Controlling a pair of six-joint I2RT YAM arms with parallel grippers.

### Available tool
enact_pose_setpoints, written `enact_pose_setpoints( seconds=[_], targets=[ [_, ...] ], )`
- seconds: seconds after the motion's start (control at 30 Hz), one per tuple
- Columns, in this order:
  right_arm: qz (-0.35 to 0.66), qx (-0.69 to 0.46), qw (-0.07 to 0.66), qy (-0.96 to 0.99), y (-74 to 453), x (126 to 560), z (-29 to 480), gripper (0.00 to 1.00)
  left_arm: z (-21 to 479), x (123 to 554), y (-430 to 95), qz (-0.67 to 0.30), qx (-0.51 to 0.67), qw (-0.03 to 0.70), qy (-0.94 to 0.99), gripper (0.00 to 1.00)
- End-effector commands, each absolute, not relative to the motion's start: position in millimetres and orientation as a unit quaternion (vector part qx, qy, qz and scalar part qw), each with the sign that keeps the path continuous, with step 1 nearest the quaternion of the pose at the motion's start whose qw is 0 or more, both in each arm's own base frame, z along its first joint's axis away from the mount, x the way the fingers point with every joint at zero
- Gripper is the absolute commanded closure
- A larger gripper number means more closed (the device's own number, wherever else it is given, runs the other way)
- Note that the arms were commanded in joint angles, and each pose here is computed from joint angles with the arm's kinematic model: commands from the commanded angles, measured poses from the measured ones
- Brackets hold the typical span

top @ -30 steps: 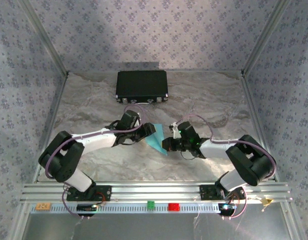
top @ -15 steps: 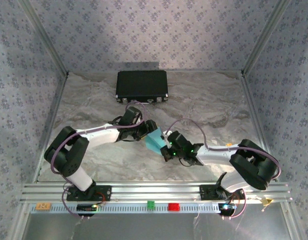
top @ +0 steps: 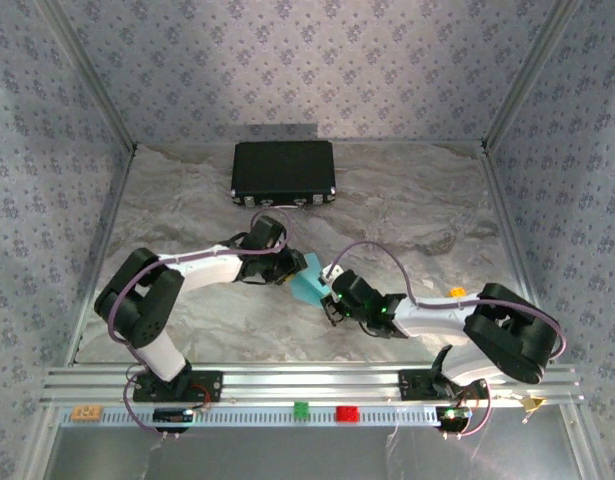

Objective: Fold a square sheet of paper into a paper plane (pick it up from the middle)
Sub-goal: Fourth fold the wing at the center of the table.

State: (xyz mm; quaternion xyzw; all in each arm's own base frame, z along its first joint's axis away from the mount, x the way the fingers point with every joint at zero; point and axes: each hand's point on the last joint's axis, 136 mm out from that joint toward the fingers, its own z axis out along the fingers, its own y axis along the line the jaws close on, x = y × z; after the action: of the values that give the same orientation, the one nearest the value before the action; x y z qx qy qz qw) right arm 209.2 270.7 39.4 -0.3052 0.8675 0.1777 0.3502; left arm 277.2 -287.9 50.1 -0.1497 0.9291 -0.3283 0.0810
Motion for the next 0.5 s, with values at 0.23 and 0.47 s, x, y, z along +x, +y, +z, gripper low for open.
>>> enact_pose_setpoints(
  seconds=[0.23, 0.47],
  targets=[
    [0.113, -0.339, 0.411, 0.838, 259.7, 212.6, 50.6, 0.73, 60.4, 278.8, -292.3, -0.337, -0.151, 0.067, 0.927, 0.93],
    [0.053, -0.393, 0.437, 0.808, 265.0, 209.2, 51.2, 0.63, 62.9, 278.5, -294.2, -0.341, -0.152, 0.063, 0.925, 0.95]
  ],
)
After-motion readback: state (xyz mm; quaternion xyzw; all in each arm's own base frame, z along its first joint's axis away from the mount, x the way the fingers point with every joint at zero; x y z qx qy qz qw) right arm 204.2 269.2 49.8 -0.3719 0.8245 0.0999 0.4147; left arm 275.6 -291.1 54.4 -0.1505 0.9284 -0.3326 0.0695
